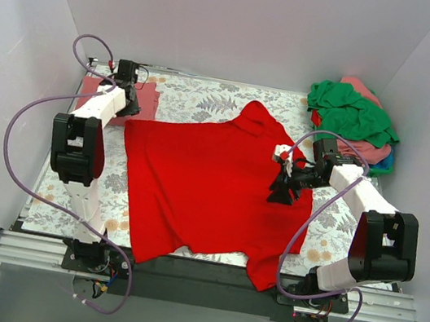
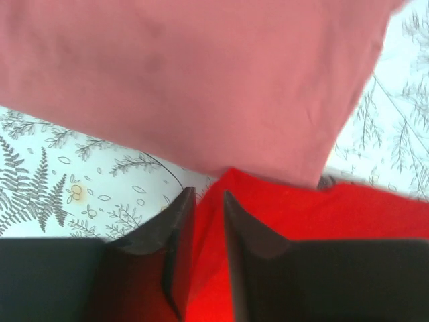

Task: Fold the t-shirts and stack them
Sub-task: Flatten the tshirt out

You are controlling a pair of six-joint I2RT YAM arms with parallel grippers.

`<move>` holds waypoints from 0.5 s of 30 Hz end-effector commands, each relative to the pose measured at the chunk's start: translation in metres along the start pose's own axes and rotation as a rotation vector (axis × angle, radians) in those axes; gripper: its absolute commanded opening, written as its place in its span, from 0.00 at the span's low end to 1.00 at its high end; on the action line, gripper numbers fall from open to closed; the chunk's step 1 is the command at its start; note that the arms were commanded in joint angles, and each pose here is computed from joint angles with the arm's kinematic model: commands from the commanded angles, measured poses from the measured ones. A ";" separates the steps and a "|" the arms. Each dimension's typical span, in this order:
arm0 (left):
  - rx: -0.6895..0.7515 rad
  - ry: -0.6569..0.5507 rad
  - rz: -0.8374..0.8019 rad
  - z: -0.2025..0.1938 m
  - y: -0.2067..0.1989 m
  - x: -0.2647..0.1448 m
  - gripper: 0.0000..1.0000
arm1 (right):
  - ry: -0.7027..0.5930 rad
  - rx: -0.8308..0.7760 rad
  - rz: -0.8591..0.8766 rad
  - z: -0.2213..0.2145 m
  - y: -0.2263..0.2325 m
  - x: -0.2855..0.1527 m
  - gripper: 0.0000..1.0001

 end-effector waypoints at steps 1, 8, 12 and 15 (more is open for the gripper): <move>-0.045 -0.042 0.036 0.024 0.012 -0.006 0.32 | -0.035 -0.024 0.007 0.006 0.003 -0.002 0.53; -0.087 -0.153 -0.012 0.048 0.019 -0.043 0.43 | -0.031 -0.023 0.009 0.005 0.003 -0.001 0.53; -0.088 -0.188 -0.180 0.037 0.006 -0.074 0.43 | -0.023 -0.021 0.001 0.003 0.001 -0.001 0.53; -0.084 -0.190 -0.295 0.012 -0.001 -0.096 0.43 | -0.016 -0.023 -0.014 0.002 -0.001 -0.003 0.53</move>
Point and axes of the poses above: each gripper's point midway between its finger pads, its own x axis out along the fingers, its own y axis along the line the jaws close on, z = x × y, the point moved 3 cm from there along -x, back along the fingers, and after that the axes turned 8 degrees about x, right-handed, at the moved point
